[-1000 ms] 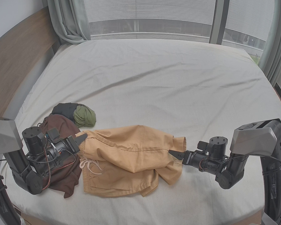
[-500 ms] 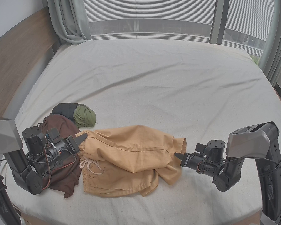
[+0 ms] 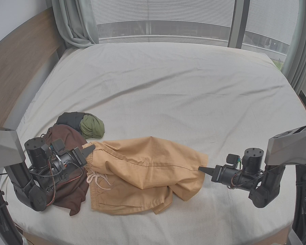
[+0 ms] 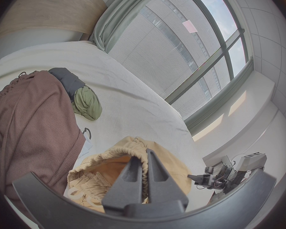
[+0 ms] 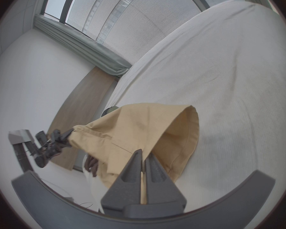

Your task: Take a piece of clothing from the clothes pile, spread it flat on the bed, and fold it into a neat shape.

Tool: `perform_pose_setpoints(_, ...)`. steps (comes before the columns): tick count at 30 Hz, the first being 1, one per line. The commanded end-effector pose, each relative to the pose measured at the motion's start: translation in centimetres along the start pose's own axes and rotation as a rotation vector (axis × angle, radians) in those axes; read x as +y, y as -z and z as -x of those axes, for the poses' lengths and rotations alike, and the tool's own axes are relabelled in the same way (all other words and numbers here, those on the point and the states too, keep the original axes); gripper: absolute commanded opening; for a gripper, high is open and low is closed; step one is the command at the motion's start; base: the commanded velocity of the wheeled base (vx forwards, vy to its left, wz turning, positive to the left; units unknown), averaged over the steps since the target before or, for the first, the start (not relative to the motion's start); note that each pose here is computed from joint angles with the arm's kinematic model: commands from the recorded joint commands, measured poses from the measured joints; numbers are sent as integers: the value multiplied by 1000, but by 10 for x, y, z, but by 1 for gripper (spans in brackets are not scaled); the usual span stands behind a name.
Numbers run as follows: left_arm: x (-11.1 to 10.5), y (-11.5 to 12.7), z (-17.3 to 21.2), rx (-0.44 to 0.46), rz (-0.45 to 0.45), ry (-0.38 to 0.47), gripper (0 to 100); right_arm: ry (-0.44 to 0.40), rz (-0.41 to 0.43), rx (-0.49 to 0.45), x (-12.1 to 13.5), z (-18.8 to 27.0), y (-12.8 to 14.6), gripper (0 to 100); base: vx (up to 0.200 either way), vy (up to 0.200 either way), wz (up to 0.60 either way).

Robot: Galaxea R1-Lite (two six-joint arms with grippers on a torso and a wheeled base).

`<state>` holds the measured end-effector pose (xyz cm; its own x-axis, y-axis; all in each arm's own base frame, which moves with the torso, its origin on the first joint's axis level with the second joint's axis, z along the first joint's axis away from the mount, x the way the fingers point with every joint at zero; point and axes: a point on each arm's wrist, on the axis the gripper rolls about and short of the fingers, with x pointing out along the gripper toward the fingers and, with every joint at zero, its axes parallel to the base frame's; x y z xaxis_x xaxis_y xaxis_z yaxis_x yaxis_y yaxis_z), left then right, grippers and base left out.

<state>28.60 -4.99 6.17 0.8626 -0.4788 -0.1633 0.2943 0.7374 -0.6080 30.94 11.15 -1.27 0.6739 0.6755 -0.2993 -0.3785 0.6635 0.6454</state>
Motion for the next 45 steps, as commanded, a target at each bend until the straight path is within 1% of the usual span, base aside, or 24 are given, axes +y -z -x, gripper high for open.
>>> perform_pose_setpoints(1, 3, 1, -2, 3, 3, -6, 0, -45, -16, -6, 6, 40, -18, 0, 0, 0, 0)
perform_pose_setpoints(6, 4, 3, -3, 10, 5, -8, 0, -101, -38, 38, -1, 44, -18, 0, 0, 0, 0)
perform_pose_setpoints(12, 3, 3, -3, 10, 4, -5, 0, -113, -41, 54, -5, 32, -15, 0, 0, 0, 0)
perform_pose_setpoints(16, 2, 2, -2, 7, 3, -3, 0, -134, -47, 68, -2, 24, -12, 0, 0, 0, 0)
perform_pose_setpoints(17, 2, 2, -2, 7, 3, -3, 0, -141, -44, 70, 0, 23, -12, 100, 0, 0, 0)
perform_pose_setpoints(27, 1, 1, -2, 1, 1, -1, 0, -183, -24, 103, 6, -1, -1, 100, 0, 0, 0)
perform_pose_setpoints(34, 1, 1, -2, 1, 1, -1, 0, -204, -10, 106, 11, -8, 0, 100, 0, 0, 0)
perform_pose_setpoints(40, 1, 1, -2, 1, 1, -1, 0, -191, -8, 95, 11, -9, 0, 100, 0, 0, 0)
perform_pose_setpoints(41, 1, 1, -2, 1, 1, -1, 0, -180, -9, 86, 9, -11, 0, 0, 0, 0, 0)
perform_pose_setpoints(45, 1, 0, -2, -3, -1, 2, 0, -169, -16, 96, 6, -12, 4, 0, 0, 0, 0)
